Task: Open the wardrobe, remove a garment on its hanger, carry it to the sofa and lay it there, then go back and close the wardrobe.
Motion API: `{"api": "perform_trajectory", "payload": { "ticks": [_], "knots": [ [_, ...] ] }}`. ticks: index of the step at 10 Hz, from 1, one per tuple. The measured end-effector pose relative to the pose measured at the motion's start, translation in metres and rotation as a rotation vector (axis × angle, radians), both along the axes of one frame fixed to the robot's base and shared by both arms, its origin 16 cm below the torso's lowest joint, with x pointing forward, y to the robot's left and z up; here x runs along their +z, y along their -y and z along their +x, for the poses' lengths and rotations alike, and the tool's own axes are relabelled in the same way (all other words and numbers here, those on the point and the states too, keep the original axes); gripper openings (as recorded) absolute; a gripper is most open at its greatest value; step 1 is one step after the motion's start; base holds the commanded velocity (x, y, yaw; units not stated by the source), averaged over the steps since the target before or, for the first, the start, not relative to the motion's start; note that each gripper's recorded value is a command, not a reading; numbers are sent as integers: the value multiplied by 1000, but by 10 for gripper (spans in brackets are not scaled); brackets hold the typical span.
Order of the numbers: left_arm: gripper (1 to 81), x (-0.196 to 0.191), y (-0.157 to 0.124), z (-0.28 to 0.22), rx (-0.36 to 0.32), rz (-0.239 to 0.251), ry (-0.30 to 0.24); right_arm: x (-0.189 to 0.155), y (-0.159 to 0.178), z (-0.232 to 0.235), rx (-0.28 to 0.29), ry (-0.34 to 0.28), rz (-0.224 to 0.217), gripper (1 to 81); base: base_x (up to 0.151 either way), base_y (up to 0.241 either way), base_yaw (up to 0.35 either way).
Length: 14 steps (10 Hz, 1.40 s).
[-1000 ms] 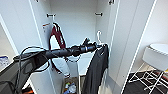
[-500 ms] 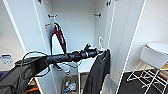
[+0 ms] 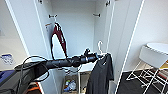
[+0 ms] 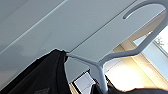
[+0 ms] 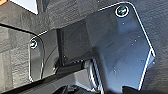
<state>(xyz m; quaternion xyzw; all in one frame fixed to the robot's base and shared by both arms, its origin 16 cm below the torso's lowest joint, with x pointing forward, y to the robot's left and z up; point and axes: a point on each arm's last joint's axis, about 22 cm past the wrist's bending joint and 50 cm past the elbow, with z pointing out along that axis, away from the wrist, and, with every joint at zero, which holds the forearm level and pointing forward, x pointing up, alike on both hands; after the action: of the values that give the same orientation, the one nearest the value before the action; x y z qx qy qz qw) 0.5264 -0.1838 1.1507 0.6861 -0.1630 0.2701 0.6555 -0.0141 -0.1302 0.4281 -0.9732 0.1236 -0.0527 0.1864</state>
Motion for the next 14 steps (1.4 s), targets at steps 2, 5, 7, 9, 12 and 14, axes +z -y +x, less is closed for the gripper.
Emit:
{"api": "perform_trajectory", "payload": {
  "ticks": [2, 5, 7, 9, 12, 14],
  "knots": [
    [10, -10, 1, -19, -34, -17, -11, 0, 1, 3, -1, 6, -1, 811, 0, 0, 0],
    [10, -32, -7, -36, -54, -20, -31, 0, 1, 4, -3, 8, -1, 811, 0, 0, 0],
    [10, -56, -14, -41, -50, -8, -46, 0, 1, 5, -5, 15, -1, 811, 0, 0, 0],
    [10, -84, -18, -52, -57, 18, -35, 0, 1, 6, -5, 16, -1, 811, 0, 0, 0],
    [10, -120, -32, -54, -40, 123, 9, 1, 1, 7, -5, 18, -1, 811, 0, 0, 0],
    [10, -145, -40, -60, -35, 181, 7, 1, 2, 9, -5, 20, -2, 811, 0, 0, 0]
  ]
}}
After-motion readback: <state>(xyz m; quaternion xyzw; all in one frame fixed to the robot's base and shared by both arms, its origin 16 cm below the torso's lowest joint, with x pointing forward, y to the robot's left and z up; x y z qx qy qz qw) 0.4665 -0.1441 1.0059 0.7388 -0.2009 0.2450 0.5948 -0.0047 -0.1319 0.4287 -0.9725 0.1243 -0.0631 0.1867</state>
